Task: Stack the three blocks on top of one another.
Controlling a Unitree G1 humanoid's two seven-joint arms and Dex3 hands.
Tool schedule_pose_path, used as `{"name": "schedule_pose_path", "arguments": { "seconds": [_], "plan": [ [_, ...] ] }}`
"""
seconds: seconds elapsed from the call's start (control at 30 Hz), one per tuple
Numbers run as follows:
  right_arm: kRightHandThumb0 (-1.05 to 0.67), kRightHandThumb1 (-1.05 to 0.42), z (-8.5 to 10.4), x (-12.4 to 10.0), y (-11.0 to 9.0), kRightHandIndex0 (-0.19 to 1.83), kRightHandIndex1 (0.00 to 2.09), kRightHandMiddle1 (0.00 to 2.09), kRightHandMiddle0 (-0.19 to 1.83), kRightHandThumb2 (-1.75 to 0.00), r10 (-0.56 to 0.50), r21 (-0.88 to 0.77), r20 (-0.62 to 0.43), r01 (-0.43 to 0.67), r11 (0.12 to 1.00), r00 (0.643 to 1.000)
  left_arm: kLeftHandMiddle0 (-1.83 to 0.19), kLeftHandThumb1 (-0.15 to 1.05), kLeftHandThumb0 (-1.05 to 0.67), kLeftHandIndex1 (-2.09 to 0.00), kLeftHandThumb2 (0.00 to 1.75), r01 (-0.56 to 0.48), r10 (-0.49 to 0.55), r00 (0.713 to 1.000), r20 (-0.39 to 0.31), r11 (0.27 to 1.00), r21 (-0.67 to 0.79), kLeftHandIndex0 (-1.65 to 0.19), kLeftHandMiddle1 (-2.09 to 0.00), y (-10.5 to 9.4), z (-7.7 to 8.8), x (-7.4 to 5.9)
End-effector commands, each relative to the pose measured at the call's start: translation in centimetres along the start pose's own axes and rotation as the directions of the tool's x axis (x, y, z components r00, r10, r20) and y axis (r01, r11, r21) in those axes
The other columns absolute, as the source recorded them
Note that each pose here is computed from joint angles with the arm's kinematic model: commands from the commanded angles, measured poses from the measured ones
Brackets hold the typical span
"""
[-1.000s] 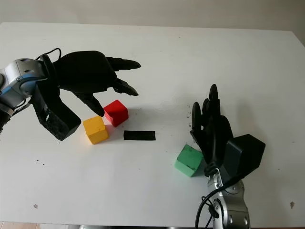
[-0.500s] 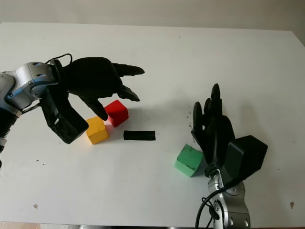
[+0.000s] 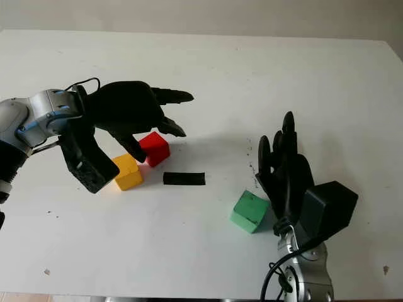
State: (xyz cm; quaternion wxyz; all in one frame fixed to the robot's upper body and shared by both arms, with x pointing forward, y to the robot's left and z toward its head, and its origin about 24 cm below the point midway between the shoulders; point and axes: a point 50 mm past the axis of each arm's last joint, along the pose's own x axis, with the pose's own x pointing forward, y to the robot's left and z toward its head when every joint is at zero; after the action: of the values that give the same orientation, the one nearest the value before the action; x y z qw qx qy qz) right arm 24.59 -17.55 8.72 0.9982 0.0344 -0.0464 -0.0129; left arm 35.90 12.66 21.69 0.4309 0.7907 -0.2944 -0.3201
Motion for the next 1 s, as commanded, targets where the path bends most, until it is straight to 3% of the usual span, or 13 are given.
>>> {"name": "schedule_pose_path", "arguments": {
  "seconds": [0.0,0.03,0.1,0.17,0.4,0.67,0.97],
  "plan": [
    [-0.62,-1.05,0.34,-0.24,-0.10,-0.19,0.00,0.01,-0.19,-0.58,-0.007,0.000,0.011,0.007,1.000,1.000,-0.04,0.87,-0.74,-0.15,0.06,-0.016,0.016,1.000,0.001,0.999,0.038,-0.63,-0.07,0.75,-0.04,0.07],
    [-0.61,-1.05,0.36,-0.26,-0.11,-0.19,0.00,0.01,-0.19,-0.58,-0.007,0.001,0.011,0.007,1.000,1.000,-0.06,0.86,-0.73,-0.31,0.06,-0.020,0.020,1.000,0.001,0.999,0.043,-0.59,-0.06,0.73,-0.01,0.08],
    [-0.61,-1.05,0.41,-0.28,-0.15,-0.19,0.00,0.01,-0.19,-0.58,-0.005,0.001,0.014,0.005,1.000,1.000,-0.08,0.86,-0.73,-0.90,0.05,-0.015,0.015,1.000,0.001,0.998,0.059,-0.34,-0.06,0.73,0.03,0.13],
    [-0.62,-1.05,0.46,-0.30,-0.21,-0.19,0.00,0.01,-0.19,-0.58,-0.002,0.002,0.016,0.002,1.000,1.000,-0.10,0.86,-0.72,-1.14,0.06,-0.014,0.014,1.000,0.001,0.996,0.083,-0.23,-0.06,0.73,0.09,0.18],
    [-0.61,-1.05,0.48,-0.32,-0.27,-0.19,0.00,0.02,-0.19,-0.58,-0.003,0.011,0.016,0.003,1.000,1.000,-0.18,0.83,-0.65,-1.36,0.05,-0.024,0.025,1.000,-0.006,0.989,0.144,-0.25,-0.07,0.83,0.21,0.29],
    [-0.62,-1.05,0.49,-0.30,-0.25,-0.19,0.00,0.00,-0.19,-0.58,0.002,0.014,0.021,-0.002,1.000,1.000,-0.39,0.88,-0.33,-1.18,0.06,-0.068,0.068,0.998,0.001,0.983,0.169,-0.43,-0.10,0.81,0.28,0.40],
    [-0.60,-1.05,0.51,-0.26,-0.23,-0.19,0.00,0.00,-0.19,-0.59,0.005,0.020,0.018,-0.005,1.000,1.000,-0.44,0.90,-0.32,-1.18,0.06,-0.121,0.121,0.993,0.013,0.976,0.179,-0.44,-0.09,1.39,0.16,0.29]
  ]
}}
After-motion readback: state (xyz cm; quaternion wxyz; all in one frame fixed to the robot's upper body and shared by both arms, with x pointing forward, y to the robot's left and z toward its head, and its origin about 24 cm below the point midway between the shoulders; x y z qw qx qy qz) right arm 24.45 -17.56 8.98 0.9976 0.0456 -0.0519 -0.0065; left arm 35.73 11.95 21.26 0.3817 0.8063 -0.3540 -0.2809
